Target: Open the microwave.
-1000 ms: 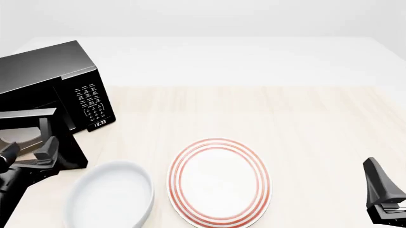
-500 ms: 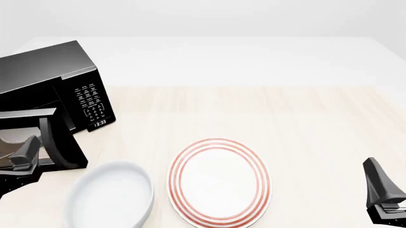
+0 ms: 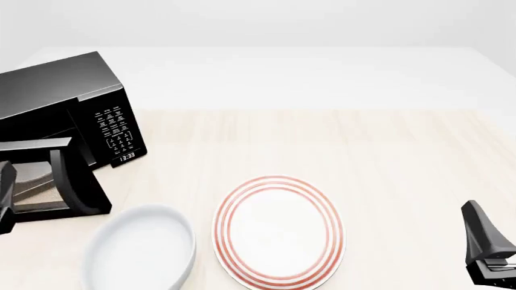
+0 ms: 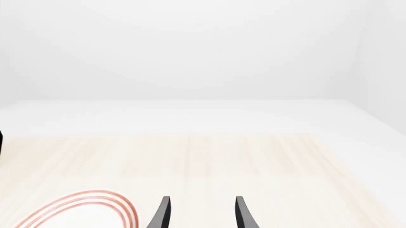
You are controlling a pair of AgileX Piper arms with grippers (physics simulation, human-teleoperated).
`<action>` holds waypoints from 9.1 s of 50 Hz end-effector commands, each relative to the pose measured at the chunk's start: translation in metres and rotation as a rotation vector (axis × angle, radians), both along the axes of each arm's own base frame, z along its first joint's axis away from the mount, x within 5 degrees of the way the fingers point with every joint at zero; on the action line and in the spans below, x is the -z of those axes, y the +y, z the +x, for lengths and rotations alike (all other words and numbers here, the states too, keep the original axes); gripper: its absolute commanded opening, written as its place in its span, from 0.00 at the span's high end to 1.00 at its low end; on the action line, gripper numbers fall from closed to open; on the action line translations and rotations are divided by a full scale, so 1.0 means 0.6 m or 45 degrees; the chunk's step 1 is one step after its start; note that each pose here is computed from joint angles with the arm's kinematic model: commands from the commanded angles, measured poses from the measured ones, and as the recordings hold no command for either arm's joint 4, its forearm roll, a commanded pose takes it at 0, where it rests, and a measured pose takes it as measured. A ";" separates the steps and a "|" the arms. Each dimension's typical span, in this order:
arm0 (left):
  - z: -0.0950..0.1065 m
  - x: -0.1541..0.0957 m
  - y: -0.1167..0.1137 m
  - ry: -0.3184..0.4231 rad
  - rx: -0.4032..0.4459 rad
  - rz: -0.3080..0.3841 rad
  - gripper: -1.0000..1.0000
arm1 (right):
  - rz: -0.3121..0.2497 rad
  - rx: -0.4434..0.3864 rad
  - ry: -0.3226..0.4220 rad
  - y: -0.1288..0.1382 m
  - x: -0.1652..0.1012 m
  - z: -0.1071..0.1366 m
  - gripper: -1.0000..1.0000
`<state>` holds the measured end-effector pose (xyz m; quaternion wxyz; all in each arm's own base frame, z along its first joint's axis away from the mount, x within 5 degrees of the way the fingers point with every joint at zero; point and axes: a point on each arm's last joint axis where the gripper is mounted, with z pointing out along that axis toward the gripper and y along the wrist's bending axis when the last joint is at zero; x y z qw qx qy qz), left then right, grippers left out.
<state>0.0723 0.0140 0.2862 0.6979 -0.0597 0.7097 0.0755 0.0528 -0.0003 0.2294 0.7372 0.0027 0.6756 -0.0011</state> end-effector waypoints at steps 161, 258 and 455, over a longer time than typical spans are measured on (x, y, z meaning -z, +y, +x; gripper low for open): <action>0.289 -0.217 0.047 0.720 0.082 0.061 0.00 | 0.000 0.000 0.000 0.000 0.000 0.000 0.00; 0.384 -0.038 0.112 1.008 -0.020 -0.080 0.00 | 0.000 0.000 0.000 0.000 0.000 0.000 0.00; 0.214 0.056 0.119 1.084 -0.176 -0.166 0.00 | 0.005 0.012 -0.001 -0.001 0.000 0.000 0.00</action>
